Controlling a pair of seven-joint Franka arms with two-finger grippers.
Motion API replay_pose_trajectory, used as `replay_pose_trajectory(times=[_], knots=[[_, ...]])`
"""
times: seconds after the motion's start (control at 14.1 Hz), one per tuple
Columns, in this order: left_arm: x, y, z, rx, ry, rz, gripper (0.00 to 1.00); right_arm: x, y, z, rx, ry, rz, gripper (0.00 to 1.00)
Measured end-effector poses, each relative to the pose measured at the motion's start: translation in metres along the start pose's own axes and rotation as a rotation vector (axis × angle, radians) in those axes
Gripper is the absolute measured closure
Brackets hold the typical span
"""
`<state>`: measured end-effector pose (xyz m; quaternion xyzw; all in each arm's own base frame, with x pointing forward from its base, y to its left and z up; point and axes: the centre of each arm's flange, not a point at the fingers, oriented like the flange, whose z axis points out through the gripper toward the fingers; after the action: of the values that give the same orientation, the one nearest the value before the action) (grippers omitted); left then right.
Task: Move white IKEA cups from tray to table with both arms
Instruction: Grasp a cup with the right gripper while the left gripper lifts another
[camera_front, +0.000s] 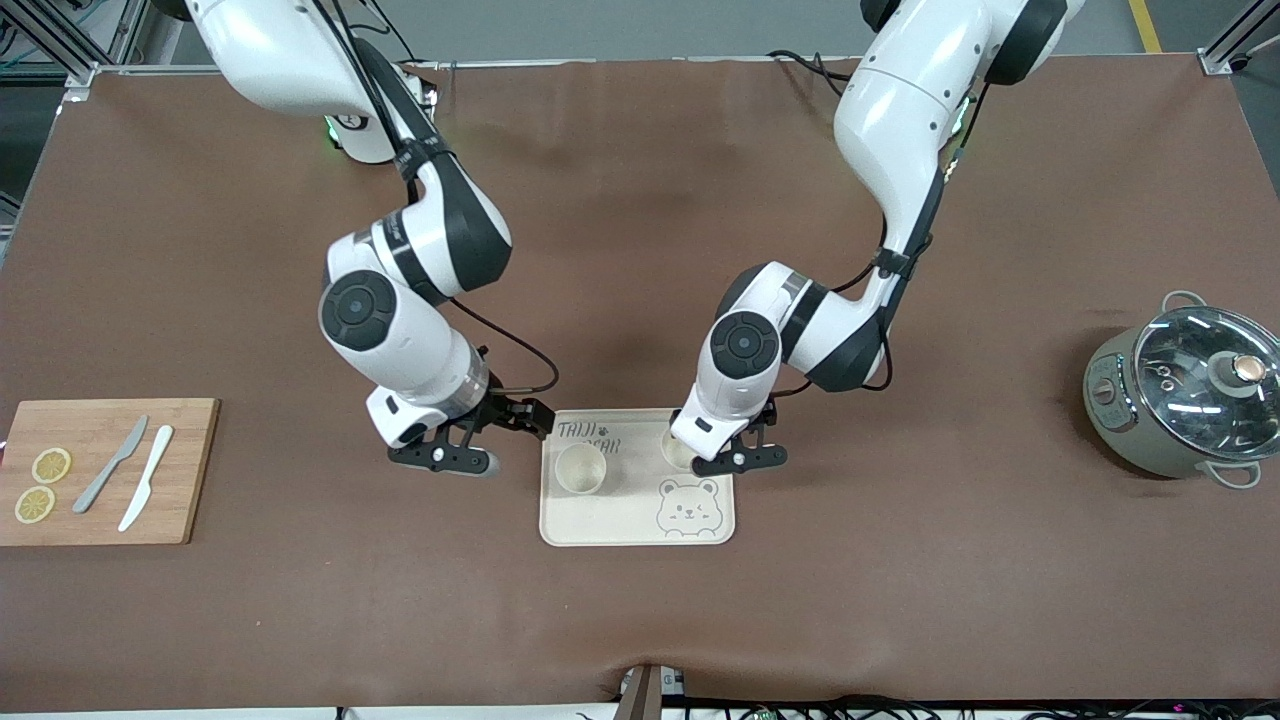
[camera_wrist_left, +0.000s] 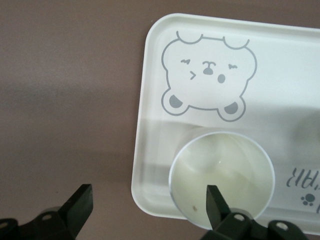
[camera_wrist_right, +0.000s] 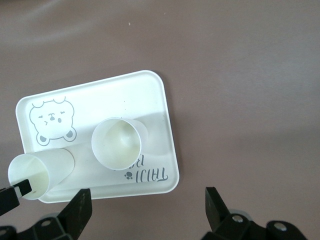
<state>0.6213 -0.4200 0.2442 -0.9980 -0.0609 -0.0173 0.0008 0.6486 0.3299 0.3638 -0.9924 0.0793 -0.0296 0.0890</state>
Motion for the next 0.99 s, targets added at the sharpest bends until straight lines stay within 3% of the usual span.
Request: replay_pose_trajectory(times=[0.57, 0.71, 0.99], knots=[[0.003, 0.004, 0.028, -0.035, 0.038, -0.022, 0.00, 0.012, 0.001, 0.057, 0.028, 0.078, 0.009, 0.00], [0.005, 0.004, 0.027, -0.044, 0.048, -0.077, 0.16, 0.014, 0.005, 0.070, 0.023, 0.081, 0.014, 0.00], [0.005, 0.003, 0.029, -0.043, 0.048, -0.096, 0.59, 0.015, 0.008, 0.101, 0.024, 0.096, 0.015, 0.00]])
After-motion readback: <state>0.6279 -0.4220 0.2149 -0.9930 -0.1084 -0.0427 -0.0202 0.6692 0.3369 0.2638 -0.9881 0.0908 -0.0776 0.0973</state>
